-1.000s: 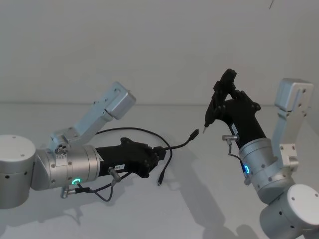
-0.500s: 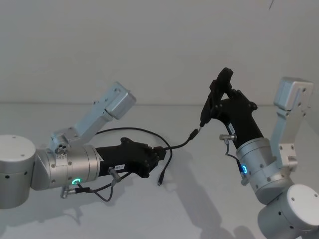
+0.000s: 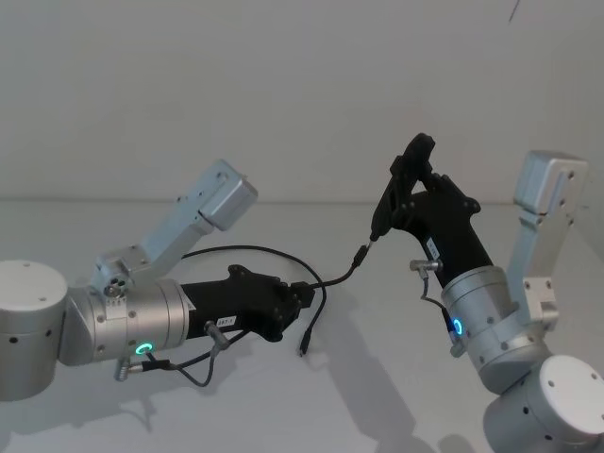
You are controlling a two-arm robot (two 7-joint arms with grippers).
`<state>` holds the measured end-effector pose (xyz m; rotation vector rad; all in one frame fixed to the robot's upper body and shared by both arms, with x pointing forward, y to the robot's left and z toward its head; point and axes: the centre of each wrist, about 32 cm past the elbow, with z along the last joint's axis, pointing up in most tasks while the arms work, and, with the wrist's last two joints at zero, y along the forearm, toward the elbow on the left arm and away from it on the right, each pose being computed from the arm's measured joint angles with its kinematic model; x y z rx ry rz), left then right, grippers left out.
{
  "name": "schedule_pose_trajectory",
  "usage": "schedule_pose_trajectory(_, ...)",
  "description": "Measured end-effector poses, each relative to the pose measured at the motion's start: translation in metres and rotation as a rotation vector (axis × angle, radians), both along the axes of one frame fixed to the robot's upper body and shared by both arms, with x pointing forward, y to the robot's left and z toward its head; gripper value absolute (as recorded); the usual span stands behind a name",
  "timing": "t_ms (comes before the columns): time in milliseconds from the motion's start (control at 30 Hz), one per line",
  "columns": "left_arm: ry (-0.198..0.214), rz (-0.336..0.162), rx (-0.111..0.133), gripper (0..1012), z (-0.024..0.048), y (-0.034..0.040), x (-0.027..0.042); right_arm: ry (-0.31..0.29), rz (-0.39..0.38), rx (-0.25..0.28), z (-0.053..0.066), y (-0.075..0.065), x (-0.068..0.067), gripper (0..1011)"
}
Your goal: Pick up the data cable with the one hand.
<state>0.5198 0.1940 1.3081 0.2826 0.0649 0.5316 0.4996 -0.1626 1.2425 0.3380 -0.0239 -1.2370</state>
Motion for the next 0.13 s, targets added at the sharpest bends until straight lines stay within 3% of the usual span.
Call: schedule_pose_trajectory(133, 0.000, 0.000, 0.000, 39, 0.0000, 0.0000, 0.0000, 0.000, 0.002, 0.000, 0.0001, 0.0006, -0.0002, 279)
